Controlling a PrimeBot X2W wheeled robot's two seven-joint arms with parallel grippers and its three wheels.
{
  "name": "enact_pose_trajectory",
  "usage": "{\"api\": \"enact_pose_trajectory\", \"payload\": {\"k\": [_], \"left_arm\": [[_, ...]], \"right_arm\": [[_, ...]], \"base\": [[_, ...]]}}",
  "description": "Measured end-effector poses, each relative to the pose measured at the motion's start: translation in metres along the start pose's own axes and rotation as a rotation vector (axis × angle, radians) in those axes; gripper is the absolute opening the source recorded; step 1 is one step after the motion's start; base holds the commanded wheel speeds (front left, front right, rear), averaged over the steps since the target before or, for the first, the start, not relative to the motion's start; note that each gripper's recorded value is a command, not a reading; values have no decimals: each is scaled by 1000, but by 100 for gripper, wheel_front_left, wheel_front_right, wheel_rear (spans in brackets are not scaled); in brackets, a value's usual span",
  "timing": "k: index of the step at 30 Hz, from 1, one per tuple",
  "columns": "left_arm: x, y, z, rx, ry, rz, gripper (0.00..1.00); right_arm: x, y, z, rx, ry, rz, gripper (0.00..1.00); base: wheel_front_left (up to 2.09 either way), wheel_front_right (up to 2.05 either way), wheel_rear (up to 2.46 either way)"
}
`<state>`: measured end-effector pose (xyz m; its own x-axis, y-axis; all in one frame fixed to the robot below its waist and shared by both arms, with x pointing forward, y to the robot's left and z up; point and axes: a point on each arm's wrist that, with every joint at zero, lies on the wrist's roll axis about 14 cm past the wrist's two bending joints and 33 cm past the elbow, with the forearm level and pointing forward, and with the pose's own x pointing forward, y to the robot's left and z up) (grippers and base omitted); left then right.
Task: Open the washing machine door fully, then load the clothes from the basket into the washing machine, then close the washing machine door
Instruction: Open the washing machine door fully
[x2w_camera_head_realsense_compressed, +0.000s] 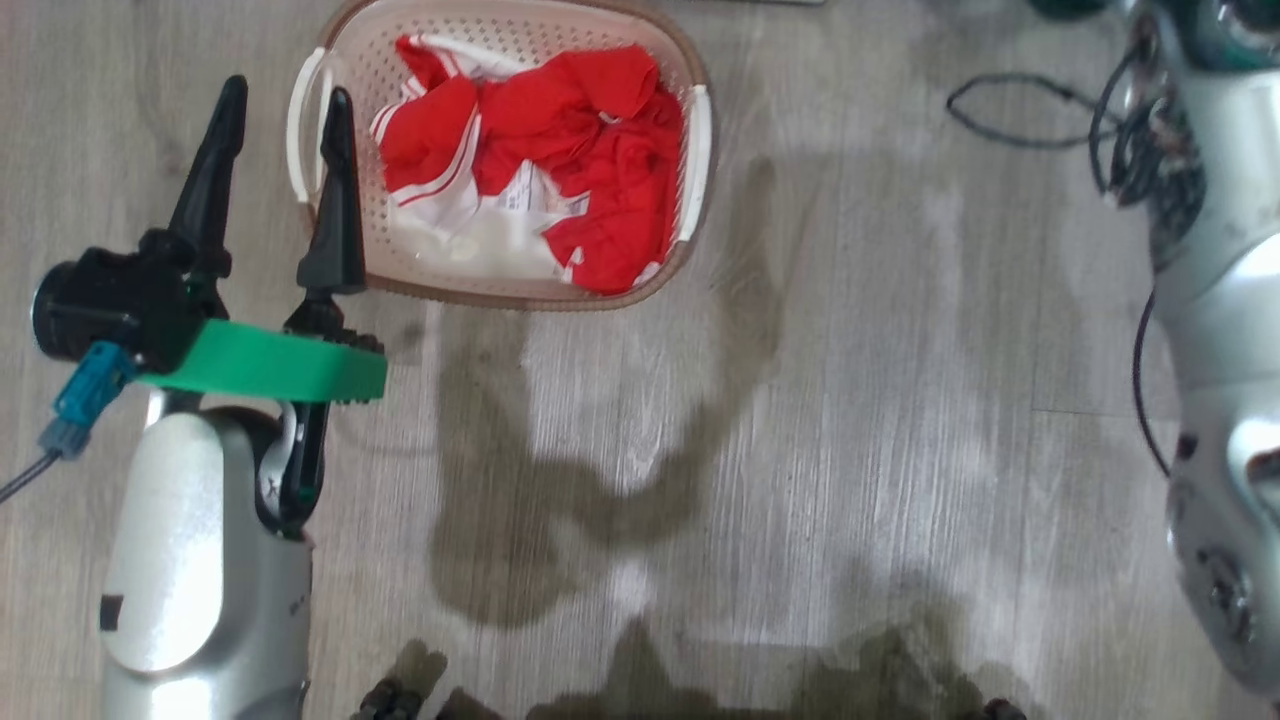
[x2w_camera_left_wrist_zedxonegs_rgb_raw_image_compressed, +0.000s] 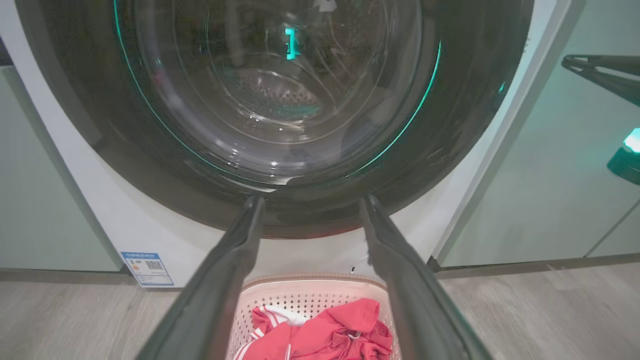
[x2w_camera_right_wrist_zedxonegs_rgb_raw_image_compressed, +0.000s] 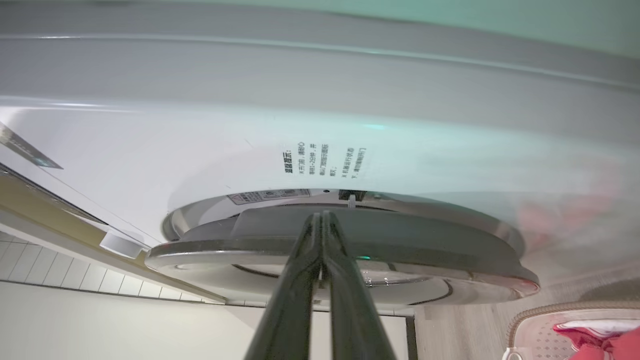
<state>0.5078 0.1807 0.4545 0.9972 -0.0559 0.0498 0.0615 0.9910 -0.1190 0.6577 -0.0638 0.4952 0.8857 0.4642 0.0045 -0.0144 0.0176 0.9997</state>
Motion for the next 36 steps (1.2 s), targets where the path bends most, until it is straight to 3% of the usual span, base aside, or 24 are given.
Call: {"api": "enact_pose_trajectory", "payload": {"k": [18, 36], "left_arm": [[1, 14, -15, 10, 33, 26, 100], [4, 18, -18, 4, 37, 34, 100]], "right_arm": [[59, 1, -28, -106, 131, -32, 0], [71, -3, -40, -108, 211, -51, 0]], "base": [[0, 0, 0], [0, 0, 0]]}}
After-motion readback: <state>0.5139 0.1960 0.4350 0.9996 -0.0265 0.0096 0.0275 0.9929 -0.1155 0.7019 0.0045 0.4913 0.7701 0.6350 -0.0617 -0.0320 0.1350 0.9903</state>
